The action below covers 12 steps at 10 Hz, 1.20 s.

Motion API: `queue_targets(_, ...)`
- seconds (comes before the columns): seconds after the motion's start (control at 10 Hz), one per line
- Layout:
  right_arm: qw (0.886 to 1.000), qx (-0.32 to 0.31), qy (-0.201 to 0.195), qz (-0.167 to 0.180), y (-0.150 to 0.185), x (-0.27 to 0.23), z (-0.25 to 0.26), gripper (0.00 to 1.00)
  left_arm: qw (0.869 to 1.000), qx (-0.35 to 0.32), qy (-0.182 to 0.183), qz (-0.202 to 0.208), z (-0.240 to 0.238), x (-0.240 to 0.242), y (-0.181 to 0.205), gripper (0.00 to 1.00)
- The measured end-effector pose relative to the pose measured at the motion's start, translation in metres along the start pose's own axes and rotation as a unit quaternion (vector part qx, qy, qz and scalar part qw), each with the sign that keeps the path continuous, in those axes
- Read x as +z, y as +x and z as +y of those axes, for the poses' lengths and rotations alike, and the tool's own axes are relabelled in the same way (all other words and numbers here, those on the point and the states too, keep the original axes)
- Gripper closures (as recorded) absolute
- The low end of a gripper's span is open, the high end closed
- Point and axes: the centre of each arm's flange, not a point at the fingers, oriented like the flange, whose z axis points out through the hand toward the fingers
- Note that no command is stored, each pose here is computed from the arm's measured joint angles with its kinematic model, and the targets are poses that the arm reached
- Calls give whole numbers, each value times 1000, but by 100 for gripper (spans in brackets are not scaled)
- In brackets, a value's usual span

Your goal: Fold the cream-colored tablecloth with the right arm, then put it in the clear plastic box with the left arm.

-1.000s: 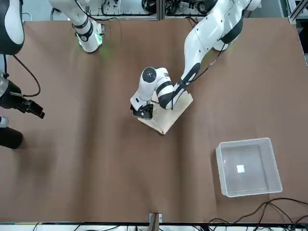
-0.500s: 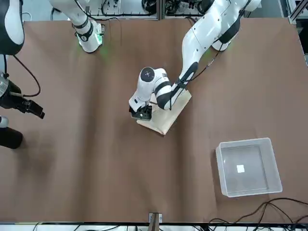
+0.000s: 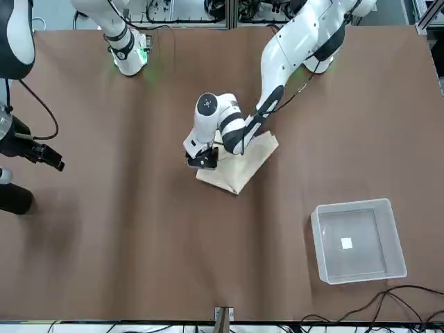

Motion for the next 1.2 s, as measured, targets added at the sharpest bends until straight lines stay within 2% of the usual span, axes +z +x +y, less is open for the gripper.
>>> queue_targets(0.3,1000,0,-1,-3,2,5,-1,0,999,6,42,-20,-1,-5,-10,0)
queue_targets(0.8,1000,0,-1,-3,3,6,0,0,997,16,70,-30,8,-39,-21,0)
queue_targets(1.0,1000,0,-1,-2,3,6,0,0,997,13,69,-15,5,-70,-8,0)
queue_targets(1.2,1000,0,-1,-2,3,6,0,0,998,16,58,-13,-20,-100,31,0)
